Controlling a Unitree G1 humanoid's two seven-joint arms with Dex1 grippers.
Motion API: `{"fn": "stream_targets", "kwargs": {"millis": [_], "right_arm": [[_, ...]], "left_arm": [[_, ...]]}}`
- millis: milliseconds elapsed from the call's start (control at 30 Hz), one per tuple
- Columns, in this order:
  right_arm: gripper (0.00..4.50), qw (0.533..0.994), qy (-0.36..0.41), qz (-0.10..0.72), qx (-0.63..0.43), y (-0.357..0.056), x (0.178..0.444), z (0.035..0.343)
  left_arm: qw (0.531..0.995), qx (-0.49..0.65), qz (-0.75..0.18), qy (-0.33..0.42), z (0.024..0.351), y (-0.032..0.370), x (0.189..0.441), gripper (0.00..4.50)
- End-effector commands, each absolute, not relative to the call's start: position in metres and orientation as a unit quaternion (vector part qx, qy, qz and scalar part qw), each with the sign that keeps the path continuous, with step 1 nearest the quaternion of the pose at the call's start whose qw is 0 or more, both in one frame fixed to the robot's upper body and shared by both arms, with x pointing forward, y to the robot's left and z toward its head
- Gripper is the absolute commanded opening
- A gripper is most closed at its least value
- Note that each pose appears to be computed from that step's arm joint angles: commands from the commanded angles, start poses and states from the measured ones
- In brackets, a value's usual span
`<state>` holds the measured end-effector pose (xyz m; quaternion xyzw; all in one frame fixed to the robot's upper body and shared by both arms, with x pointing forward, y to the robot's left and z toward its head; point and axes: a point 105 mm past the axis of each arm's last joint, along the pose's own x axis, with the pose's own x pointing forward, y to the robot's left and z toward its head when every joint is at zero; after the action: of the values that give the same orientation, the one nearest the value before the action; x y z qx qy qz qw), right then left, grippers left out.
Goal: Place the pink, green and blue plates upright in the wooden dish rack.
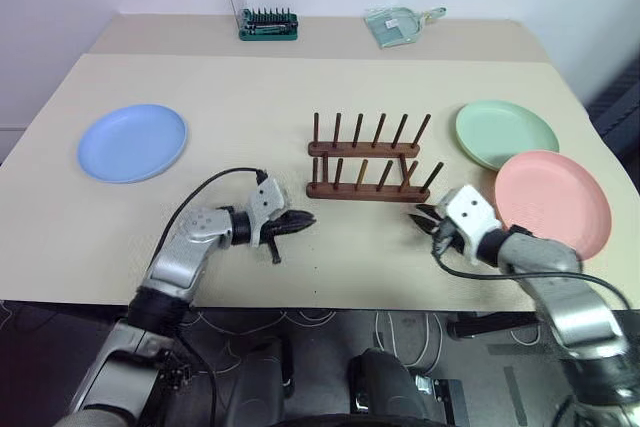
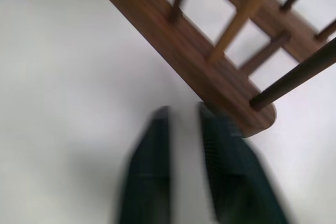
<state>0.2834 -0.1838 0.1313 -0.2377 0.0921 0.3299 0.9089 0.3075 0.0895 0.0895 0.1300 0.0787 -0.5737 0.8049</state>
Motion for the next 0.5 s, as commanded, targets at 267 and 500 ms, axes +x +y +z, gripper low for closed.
{"fn": "stream_targets", "kwargs": {"millis": [267, 500], "right_arm": [[4.46, 0.924, 0.157, 0.198, -0.286, -0.262, 0.247, 0.152], [4.46, 0.932, 0.185, 0.117, -0.288, -0.287, 0.247, 0.122]], "left_arm": [[0.757, 0.090, -0.646, 0.031, 0.115, 0.066, 0.285, 0.33], [0.743, 0.069, -0.666, -0.019, 0.132, 0.050, 0.286, 0.33]]}}
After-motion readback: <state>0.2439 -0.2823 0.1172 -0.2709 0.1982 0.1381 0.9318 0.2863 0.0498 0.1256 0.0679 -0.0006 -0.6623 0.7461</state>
